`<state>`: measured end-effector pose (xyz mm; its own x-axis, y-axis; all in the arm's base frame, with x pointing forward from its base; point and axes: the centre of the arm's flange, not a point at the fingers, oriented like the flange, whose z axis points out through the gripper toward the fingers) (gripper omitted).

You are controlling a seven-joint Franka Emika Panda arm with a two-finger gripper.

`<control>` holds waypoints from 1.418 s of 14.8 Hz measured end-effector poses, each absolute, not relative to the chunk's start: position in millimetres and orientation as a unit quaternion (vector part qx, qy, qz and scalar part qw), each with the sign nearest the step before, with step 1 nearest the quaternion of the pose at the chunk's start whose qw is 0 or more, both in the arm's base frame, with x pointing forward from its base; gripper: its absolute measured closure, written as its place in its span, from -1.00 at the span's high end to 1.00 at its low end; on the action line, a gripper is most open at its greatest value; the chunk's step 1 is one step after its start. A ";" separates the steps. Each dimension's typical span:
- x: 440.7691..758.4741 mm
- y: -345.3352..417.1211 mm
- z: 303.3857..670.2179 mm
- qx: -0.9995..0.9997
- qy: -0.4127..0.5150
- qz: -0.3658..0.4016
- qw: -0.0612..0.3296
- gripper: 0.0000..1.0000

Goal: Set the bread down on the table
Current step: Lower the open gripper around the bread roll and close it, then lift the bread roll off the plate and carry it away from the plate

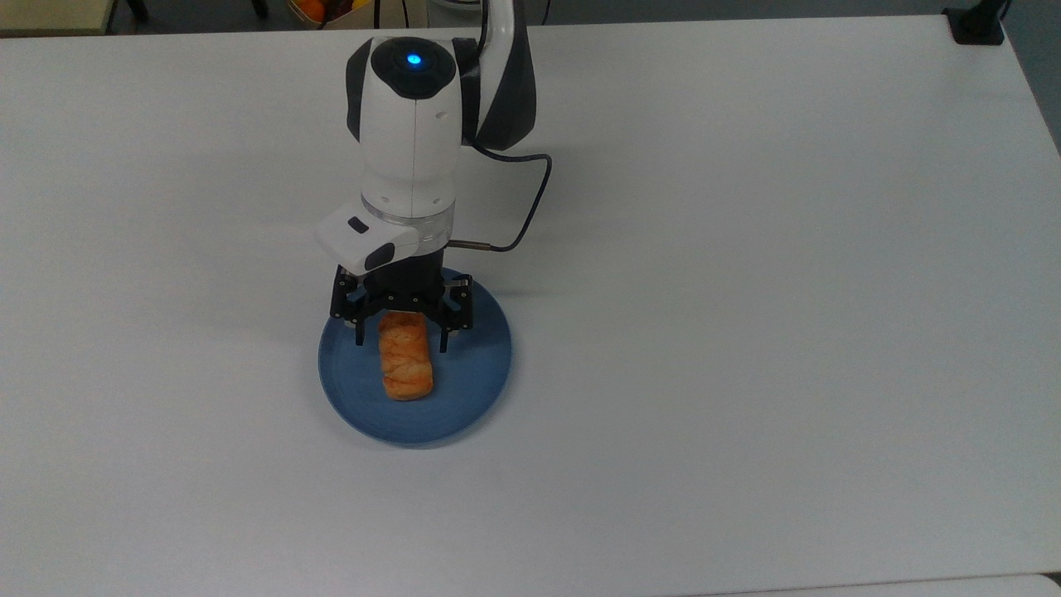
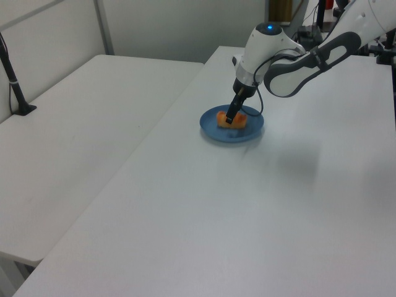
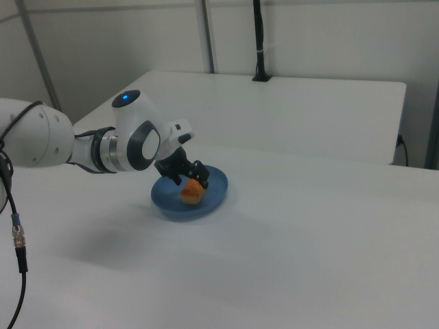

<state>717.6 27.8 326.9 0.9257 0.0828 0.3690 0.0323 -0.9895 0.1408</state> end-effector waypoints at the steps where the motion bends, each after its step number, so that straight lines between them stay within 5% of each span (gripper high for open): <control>1: 717.6 28.0 324.5 0.979 0.033 0.189 0.070 0.96; 3: 717.4 28.8 317.7 0.979 0.040 0.185 0.075 0.81; 7: 717.4 32.1 314.4 0.979 0.042 0.183 0.074 -0.03; 14: 720.0 35.1 328.6 0.978 0.030 0.196 0.071 -0.16; 21: 710.0 29.5 395.6 0.977 0.013 0.199 0.078 -0.15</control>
